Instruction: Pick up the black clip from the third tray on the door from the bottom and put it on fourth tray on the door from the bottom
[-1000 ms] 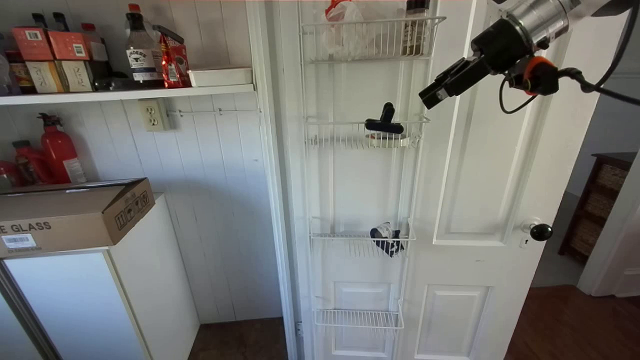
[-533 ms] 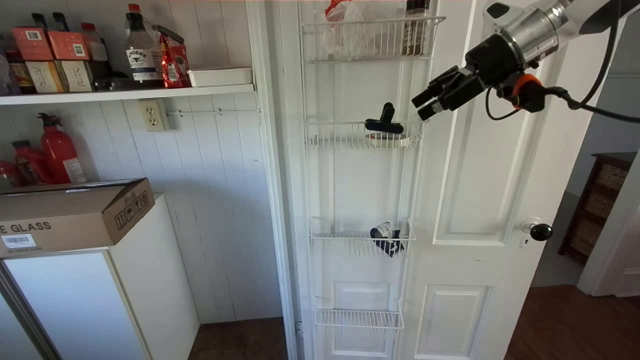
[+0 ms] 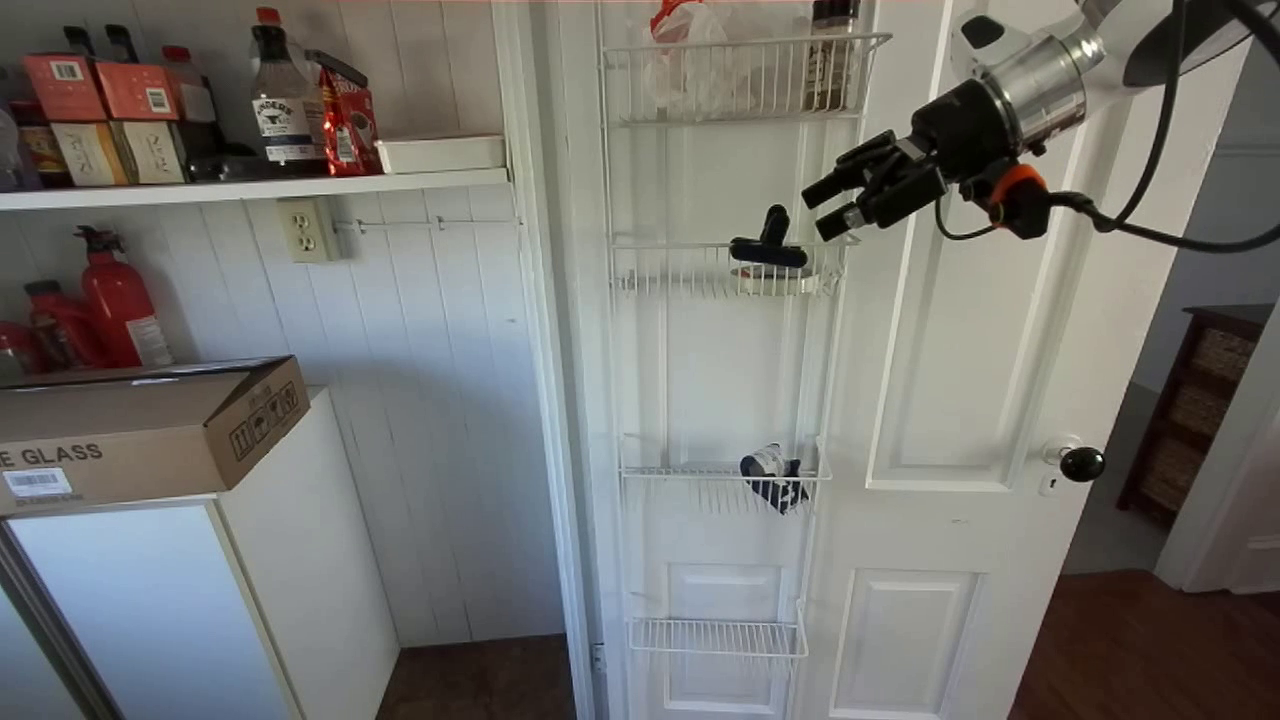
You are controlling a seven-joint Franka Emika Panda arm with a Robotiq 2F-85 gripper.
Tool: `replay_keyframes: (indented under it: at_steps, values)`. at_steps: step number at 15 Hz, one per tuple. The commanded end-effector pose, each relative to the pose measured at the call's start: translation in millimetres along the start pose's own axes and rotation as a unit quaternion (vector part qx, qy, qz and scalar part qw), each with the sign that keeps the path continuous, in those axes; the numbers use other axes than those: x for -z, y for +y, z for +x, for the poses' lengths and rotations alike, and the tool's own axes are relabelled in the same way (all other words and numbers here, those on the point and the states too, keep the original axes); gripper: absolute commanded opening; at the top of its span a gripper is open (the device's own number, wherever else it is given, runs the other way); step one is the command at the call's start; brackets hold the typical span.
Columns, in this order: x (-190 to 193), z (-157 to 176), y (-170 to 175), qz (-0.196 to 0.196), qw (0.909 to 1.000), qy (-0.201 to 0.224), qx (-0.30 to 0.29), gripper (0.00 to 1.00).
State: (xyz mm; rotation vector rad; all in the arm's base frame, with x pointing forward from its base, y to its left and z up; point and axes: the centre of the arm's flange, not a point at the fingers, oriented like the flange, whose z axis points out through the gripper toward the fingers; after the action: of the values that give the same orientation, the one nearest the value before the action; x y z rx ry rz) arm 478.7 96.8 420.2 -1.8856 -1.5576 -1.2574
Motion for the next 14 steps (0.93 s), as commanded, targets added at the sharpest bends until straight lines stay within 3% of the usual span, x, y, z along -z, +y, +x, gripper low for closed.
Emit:
replay_keyframes:
  at_steps: [1,7,10,14]
  values:
    - [-14.0,-2.3,12.5,0.000,0.9995,0.027,0.017,1.00]
    - [-26.1,-0.5,17.2,0.011,0.9985,0.041,0.033,1.00]
    - [-27.8,0.5,19.3,0.011,0.9983,0.043,0.038,0.95]
    - [-28.7,1.2,20.1,0.013,0.9979,0.046,0.043,0.57]
